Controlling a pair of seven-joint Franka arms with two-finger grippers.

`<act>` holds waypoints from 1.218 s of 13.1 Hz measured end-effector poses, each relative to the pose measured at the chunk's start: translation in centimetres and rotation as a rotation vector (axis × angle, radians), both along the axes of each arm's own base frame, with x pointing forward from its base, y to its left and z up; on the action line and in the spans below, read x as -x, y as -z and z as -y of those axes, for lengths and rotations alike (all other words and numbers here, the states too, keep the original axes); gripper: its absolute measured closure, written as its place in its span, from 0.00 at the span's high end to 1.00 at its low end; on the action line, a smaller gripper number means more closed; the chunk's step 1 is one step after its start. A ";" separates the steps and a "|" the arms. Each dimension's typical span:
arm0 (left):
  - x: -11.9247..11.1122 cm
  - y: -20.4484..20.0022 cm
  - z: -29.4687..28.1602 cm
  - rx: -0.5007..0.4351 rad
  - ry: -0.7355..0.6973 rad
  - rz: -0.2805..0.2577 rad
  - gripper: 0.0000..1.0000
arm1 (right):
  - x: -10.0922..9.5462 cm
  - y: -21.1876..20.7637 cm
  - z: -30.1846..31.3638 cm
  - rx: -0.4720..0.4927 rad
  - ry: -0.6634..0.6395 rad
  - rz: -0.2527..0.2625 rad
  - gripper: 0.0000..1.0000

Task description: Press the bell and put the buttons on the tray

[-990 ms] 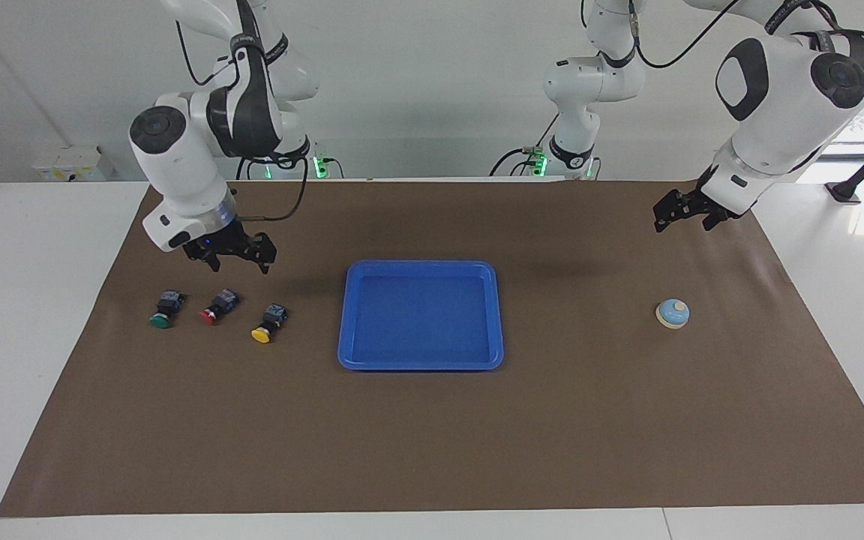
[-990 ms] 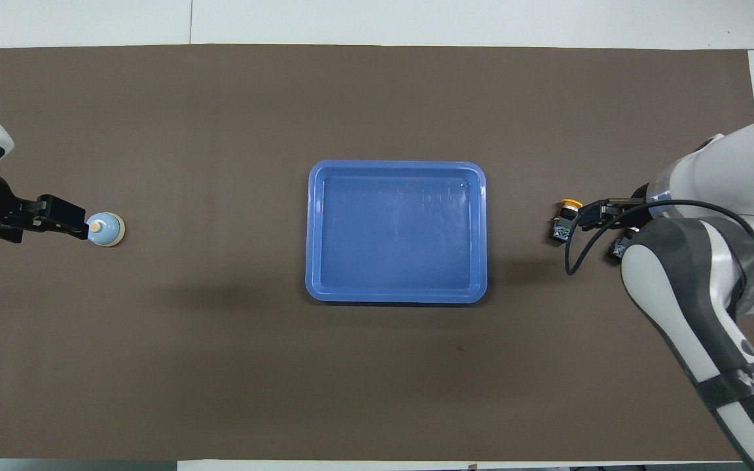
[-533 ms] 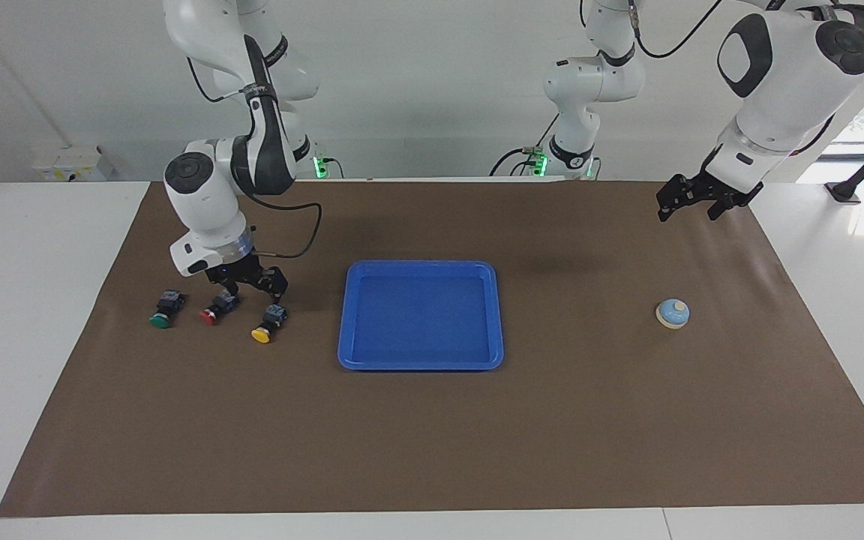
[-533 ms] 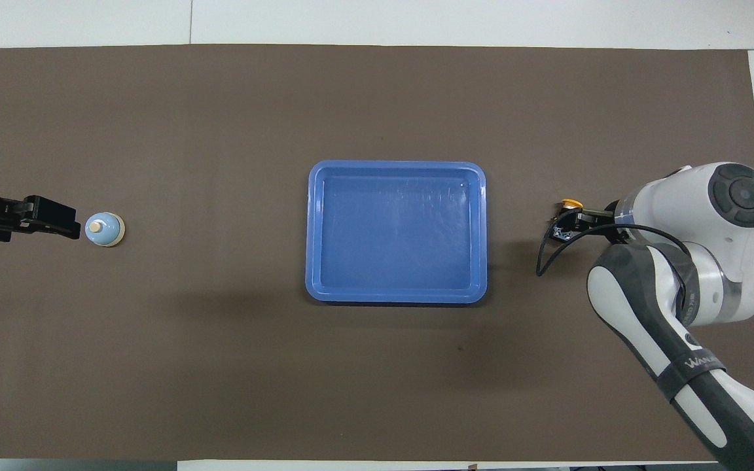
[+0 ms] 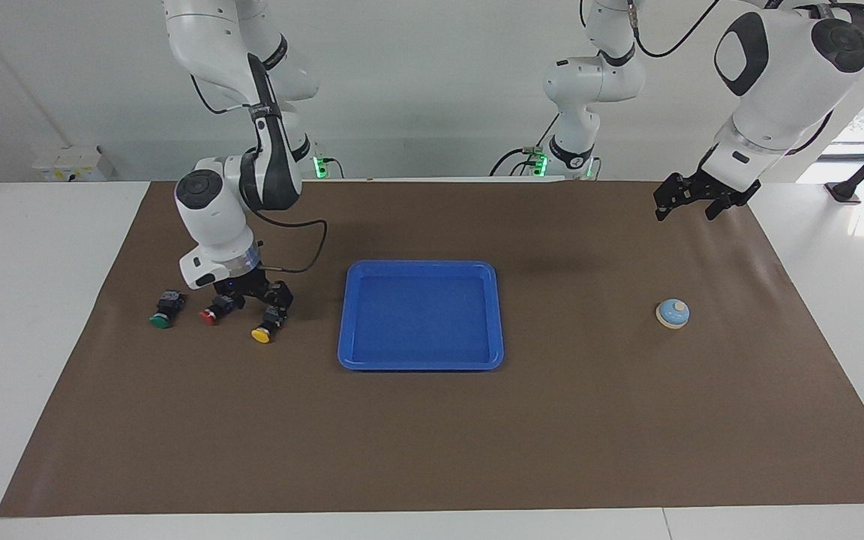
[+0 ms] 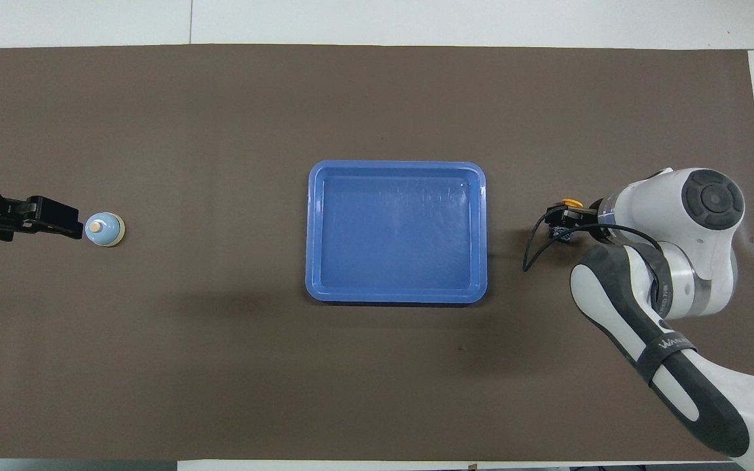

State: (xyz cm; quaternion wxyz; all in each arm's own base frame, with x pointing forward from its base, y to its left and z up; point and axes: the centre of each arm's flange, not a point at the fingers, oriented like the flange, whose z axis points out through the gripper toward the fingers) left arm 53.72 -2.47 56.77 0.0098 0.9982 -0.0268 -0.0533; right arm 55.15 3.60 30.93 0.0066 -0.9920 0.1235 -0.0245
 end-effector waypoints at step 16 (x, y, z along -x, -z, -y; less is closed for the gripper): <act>-0.1 -0.3 -0.5 0.001 -0.010 0.009 1.00 | -3.9 -4.2 -4.4 0.005 -0.068 -0.075 0.41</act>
